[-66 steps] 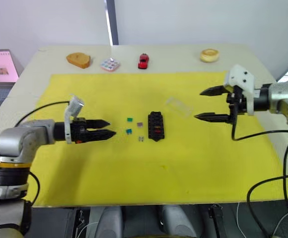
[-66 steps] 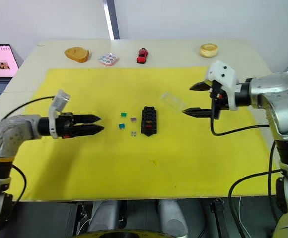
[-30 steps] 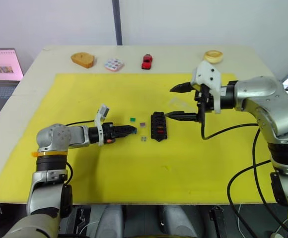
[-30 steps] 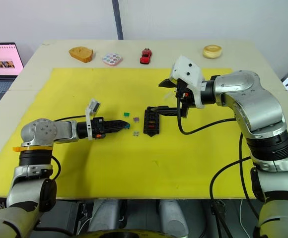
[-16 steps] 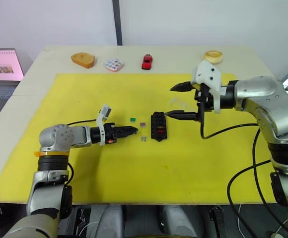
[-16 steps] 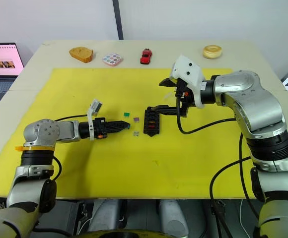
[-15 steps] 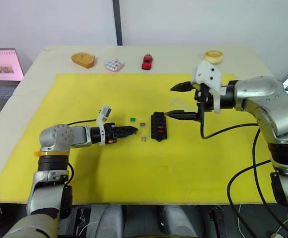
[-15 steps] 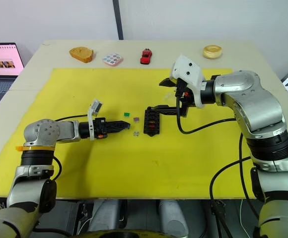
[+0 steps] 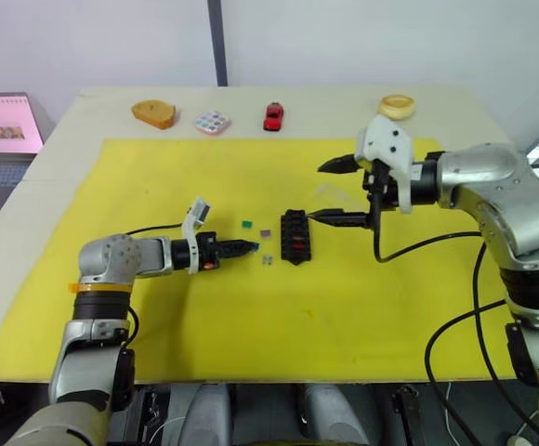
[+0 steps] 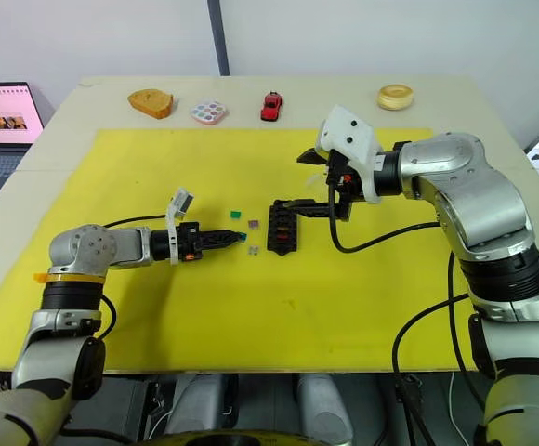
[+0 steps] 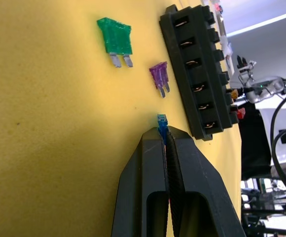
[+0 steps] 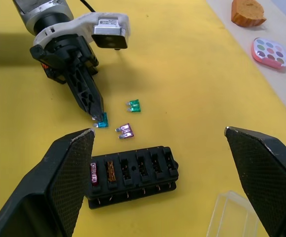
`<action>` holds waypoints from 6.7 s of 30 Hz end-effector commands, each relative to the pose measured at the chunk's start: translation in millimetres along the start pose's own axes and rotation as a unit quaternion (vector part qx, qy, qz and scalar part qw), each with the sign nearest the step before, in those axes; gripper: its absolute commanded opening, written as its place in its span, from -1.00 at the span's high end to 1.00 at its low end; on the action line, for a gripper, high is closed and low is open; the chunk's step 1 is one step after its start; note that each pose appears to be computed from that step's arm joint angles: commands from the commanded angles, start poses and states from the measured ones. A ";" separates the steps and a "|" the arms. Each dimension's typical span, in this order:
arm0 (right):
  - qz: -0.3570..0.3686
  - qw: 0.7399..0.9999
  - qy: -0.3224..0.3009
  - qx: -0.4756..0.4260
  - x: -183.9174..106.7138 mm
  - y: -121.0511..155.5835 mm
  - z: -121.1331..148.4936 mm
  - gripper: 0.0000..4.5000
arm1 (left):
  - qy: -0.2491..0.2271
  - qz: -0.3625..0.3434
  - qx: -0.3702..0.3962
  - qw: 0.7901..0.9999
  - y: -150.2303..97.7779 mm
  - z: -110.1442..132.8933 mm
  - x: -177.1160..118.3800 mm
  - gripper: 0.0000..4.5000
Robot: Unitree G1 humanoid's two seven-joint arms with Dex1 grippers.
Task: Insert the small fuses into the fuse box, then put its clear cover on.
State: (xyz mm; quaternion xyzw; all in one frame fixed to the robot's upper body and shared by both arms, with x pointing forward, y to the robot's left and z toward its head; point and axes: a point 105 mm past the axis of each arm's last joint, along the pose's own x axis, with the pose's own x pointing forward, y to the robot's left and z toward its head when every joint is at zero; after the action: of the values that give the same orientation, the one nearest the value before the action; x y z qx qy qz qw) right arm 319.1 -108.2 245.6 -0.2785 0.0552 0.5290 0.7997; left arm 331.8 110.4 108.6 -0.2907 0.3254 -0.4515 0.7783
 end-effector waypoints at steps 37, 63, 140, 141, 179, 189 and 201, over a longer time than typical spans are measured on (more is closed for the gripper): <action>0.163 0.955 -0.101 0.225 8.1 42.0 70.5 -0.02 | -0.044 -0.254 0.390 0.884 -138.8 44.5 -41.5 1.00; 0.156 0.963 -0.084 0.204 12.4 43.2 63.3 0.73 | -0.050 -0.237 0.392 0.887 -132.7 46.2 -41.1 1.00; 0.107 0.988 0.106 0.022 41.3 7.4 -30.5 1.00 | 0.064 -0.109 0.571 0.811 -58.0 35.1 35.9 -0.98; 0.106 0.989 0.106 0.021 41.5 7.0 -30.6 1.00 | 0.065 -0.109 0.571 0.811 -57.9 35.0 35.8 -0.98; 0.081 0.988 0.130 -0.015 49.5 3.7 -34.8 1.00 | 0.063 -0.104 0.576 0.808 -57.6 32.0 36.9 -0.98; 0.073 0.982 0.171 -0.027 55.1 6.2 -47.5 1.00 | 0.059 -0.103 0.577 0.808 -58.2 32.3 39.3 -0.98; 0.079 0.979 0.183 -0.027 61.3 7.5 -53.6 1.00 | 0.065 -0.097 0.576 0.809 -54.9 30.3 37.2 -0.98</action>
State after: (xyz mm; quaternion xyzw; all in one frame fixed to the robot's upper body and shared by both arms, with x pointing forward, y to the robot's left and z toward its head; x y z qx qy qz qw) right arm 347.7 -83.1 177.5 -0.3792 0.1989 0.5379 0.7261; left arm 343.3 59.3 151.9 0.1963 0.0414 -0.6467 0.7359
